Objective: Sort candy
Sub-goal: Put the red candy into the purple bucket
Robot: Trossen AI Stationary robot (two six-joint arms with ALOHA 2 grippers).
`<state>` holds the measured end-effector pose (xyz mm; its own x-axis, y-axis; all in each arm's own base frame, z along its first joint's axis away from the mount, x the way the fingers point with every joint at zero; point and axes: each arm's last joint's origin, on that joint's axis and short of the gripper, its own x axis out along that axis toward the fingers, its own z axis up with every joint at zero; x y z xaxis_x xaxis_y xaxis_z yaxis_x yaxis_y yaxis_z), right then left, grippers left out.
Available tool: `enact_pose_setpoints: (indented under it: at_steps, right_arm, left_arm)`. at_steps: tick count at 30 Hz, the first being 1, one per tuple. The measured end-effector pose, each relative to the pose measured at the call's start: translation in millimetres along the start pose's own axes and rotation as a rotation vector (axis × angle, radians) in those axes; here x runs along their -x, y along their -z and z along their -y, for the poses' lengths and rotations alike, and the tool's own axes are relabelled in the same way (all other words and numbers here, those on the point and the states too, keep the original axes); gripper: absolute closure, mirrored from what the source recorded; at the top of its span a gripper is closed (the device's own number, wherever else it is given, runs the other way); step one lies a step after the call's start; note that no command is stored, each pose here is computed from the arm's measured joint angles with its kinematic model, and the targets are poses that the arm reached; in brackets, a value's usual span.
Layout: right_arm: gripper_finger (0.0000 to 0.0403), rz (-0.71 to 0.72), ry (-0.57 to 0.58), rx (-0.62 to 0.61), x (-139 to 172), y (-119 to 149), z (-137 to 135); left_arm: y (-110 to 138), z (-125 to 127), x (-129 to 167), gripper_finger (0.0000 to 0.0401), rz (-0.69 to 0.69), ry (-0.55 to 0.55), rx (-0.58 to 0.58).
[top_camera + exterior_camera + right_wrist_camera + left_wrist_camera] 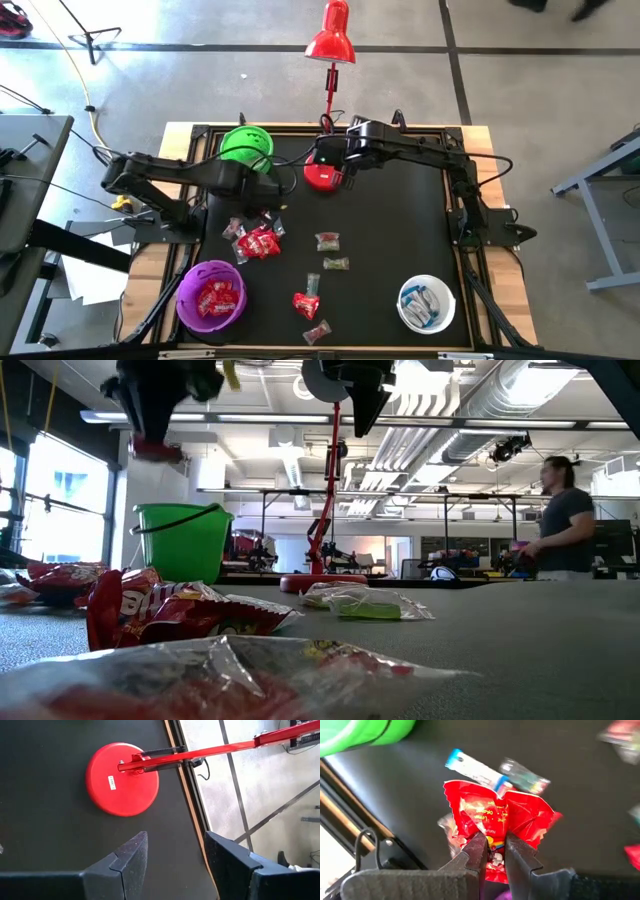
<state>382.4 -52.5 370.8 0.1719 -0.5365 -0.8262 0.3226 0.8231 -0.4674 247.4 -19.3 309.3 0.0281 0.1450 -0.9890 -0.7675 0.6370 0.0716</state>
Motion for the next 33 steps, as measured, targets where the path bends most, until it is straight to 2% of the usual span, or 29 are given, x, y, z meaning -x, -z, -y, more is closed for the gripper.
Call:
enact_pose_setpoints:
  at_steps: [5,9,12,18,28,33]
  right_arm:
    - [0.0211,0.009,-0.008,-0.01,3.7,0.4,-6.3]
    - [0.0211,0.019,-0.016,-0.053,8.4,1.3,-14.0]
    - [0.0211,0.021,-0.051,-0.089,12.6,2.3,-21.7]
    - [0.0211,0.019,-0.14,-0.158,23.1,5.6,-40.1]
    - [0.0211,0.022,-0.241,-0.217,46.3,15.5,-75.8]
    - [0.0211,0.03,-0.271,-0.229,59.8,22.9,-95.1]
  left_arm:
    - [17.8,9.7,45.7,0.0359,0.003,0.121,-0.09]
    - [41.0,17.9,77.1,0.0359,0.024,0.234,-0.164]
    - [63.4,18.6,91.5,0.0359,0.02,0.292,-0.155]
    - [114.4,16.8,103.7,0.0359,-0.061,0.349,-0.104]
    - [188.7,11.7,111.6,0.0359,-0.149,0.347,-0.091]
    - [202.6,7.4,113.5,0.0359,-0.038,0.381,-0.068]
